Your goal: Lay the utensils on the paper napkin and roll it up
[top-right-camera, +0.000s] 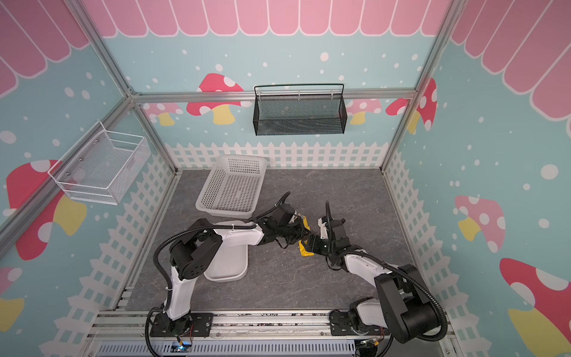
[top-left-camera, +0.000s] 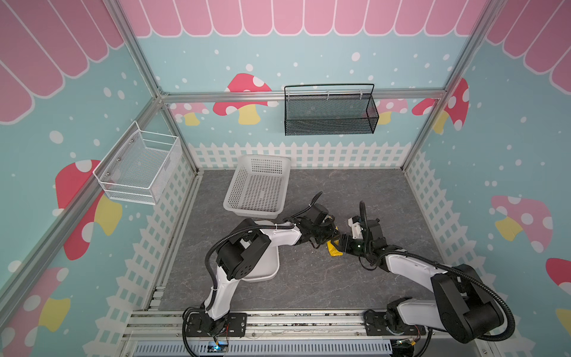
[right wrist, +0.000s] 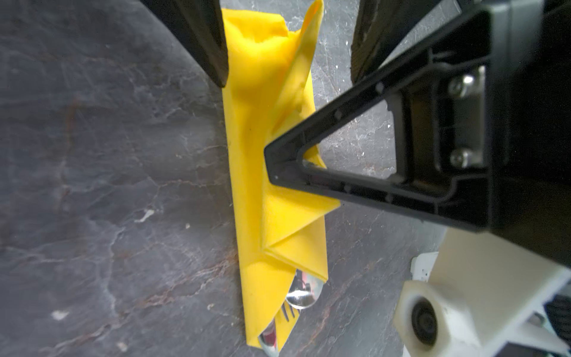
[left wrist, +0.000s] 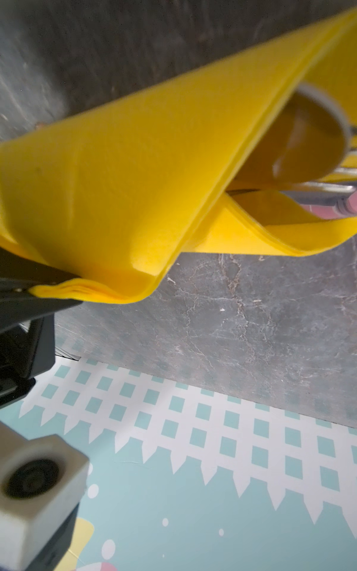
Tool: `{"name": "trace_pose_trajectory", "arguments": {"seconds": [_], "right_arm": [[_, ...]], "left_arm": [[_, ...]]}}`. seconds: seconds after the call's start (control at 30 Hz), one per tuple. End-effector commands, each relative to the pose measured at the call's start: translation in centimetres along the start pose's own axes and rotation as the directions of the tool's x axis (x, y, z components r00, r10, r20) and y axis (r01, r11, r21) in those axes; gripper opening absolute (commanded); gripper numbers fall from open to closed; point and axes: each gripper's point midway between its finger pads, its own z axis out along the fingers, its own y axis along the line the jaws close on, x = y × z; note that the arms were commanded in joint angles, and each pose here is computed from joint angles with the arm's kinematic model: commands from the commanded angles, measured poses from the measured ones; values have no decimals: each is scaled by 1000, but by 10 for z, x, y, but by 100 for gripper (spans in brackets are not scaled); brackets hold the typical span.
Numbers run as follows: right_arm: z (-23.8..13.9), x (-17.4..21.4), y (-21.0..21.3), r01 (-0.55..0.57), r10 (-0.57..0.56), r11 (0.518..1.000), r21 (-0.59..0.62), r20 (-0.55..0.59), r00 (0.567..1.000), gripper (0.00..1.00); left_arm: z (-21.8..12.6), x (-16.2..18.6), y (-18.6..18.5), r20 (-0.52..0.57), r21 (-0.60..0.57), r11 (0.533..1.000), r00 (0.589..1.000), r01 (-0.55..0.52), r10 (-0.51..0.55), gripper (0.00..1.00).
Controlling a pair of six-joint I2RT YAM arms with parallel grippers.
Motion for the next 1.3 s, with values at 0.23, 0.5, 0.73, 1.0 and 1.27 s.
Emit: {"name": "trace_pose_trajectory", "arguments": {"seconds": [0.23,0.5,0.73,1.0,1.27], "right_arm": [[13,-7,-2,138,-137,990,2,-8,990,68],[21,7,-16,138,-137,990,21,-34,990,67],[22,14,-11,120,-122,992,-33,-39,992,54],[20,19,-7,79,-80,994,-71,-20,997,43],[20,21,-6,31,-32,995,-99,-8,999,36]], "left_arm": [[8,0,-6,3,6,1000,1000,5,-5,4],[9,0,-8,2,8,1000,1000,3,-3,4],[8,0,-8,3,6,1000,1000,0,0,4],[8,0,-9,1,3,1000,1000,-6,6,6],[10,2,-8,-8,1,1000,1000,-5,5,9]]}}
